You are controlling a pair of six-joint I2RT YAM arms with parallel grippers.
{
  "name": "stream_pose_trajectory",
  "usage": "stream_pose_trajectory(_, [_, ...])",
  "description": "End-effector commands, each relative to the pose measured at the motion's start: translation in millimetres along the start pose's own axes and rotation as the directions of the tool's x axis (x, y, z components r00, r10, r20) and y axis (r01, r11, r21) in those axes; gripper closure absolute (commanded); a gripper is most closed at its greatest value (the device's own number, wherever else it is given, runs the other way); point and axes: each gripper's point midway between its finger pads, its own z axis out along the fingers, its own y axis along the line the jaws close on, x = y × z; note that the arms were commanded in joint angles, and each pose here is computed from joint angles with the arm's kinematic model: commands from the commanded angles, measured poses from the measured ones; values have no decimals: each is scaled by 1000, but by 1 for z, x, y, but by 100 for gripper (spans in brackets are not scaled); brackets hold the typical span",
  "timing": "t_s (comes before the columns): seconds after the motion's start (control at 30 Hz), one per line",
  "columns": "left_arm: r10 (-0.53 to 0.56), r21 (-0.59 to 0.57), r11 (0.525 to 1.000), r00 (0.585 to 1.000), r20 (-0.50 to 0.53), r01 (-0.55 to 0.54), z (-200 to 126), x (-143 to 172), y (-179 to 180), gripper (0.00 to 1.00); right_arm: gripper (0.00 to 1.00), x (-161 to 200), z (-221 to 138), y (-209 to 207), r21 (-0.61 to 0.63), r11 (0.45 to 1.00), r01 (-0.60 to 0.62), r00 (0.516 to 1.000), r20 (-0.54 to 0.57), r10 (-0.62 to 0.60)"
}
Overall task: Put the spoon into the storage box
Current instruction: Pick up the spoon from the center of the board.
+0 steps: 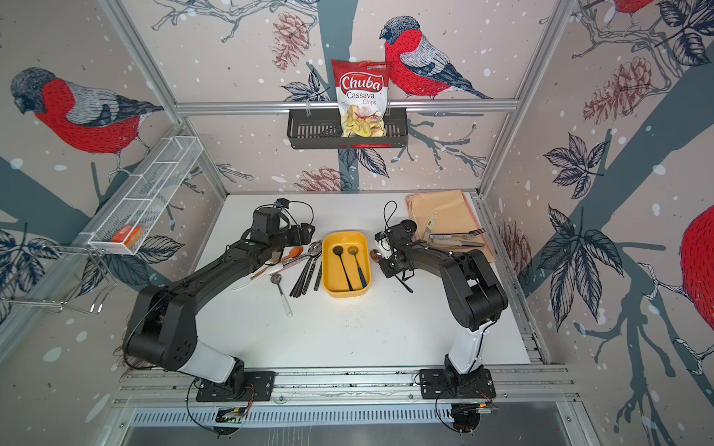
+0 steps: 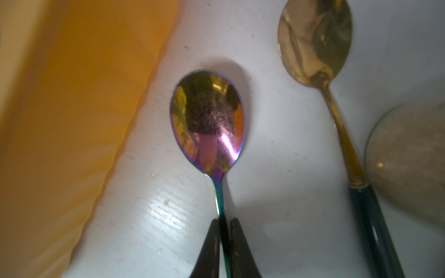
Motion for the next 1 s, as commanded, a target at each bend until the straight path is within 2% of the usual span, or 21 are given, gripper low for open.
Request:
stream_pose_trajectory(0.0, [19, 18, 1000, 1000, 22, -20, 0, -6, -4, 16, 90, 38, 6, 7, -6, 1000, -27, 989, -145, 25])
stream_pose_trajectory(0.27, [21, 19, 1000, 1000, 19, -21, 0, -5, -4, 16, 96, 20, -5, 6, 33, 998, -49, 995, -84, 52])
stream_pose_trajectory(0.63, [25, 6, 1000, 1000, 10, -25, 0, -3, 2, 16, 100, -25, -48, -2, 52, 982, -184, 981, 67, 180])
stream_pose_trajectory(0.77, [28, -3, 1000, 1000, 12, -28, -1, -4, 7, 16, 100, -47, -65, -2, 35, 971, -238, 967, 98, 234])
stream_pose_trajectory(0.8, [24, -11, 1000, 1000, -6, -24, -1, 6, 11, 16, 100, -56, -70, 0, 21, 969, -247, 963, 113, 243])
stream_pose_trajectory(0.97, [25, -32, 999, 1000, -15, -25, -6, 12, 23, 16, 100, -92, -81, 20, -20, 962, -271, 951, 146, 271])
